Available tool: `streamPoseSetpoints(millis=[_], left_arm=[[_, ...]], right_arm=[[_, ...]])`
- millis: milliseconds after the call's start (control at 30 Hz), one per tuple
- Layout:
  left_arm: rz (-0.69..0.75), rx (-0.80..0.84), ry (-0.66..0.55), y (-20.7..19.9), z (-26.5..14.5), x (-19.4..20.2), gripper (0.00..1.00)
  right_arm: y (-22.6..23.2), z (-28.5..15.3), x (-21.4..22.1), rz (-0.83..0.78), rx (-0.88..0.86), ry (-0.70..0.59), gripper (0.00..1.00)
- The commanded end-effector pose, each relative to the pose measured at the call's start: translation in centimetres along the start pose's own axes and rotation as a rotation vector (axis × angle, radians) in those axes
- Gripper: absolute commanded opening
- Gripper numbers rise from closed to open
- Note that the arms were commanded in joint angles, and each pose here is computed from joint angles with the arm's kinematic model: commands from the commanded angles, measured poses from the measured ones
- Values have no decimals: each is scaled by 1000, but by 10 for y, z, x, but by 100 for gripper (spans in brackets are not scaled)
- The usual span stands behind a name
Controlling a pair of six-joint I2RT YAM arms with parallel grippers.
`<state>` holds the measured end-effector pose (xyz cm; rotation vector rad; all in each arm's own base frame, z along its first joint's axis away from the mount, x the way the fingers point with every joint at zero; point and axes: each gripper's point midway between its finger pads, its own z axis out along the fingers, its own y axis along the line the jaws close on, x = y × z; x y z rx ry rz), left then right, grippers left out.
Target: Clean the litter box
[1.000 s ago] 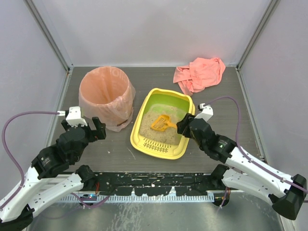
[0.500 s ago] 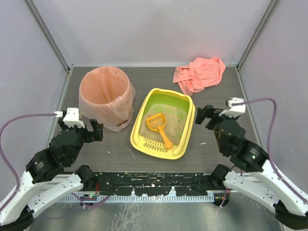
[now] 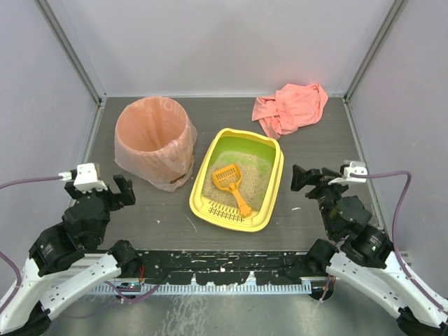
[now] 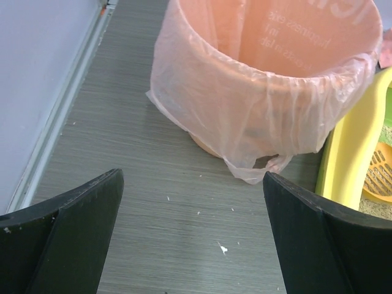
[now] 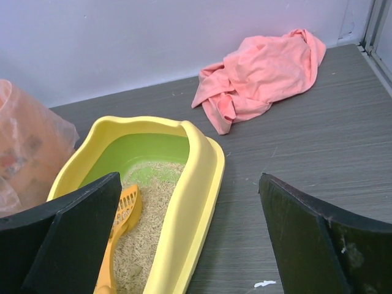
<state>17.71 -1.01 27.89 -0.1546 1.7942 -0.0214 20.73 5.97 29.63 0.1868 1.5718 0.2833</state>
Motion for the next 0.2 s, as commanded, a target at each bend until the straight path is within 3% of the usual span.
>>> streamPoseSetpoints(millis=[0, 167], left_arm=[[-53, -58, -45, 15, -4, -9, 98], [-54, -57, -52, 15, -4, -10, 98]], right_arm=[[4, 3, -11, 78, 25, -15, 100], [0, 3, -11, 77, 42, -24, 100]])
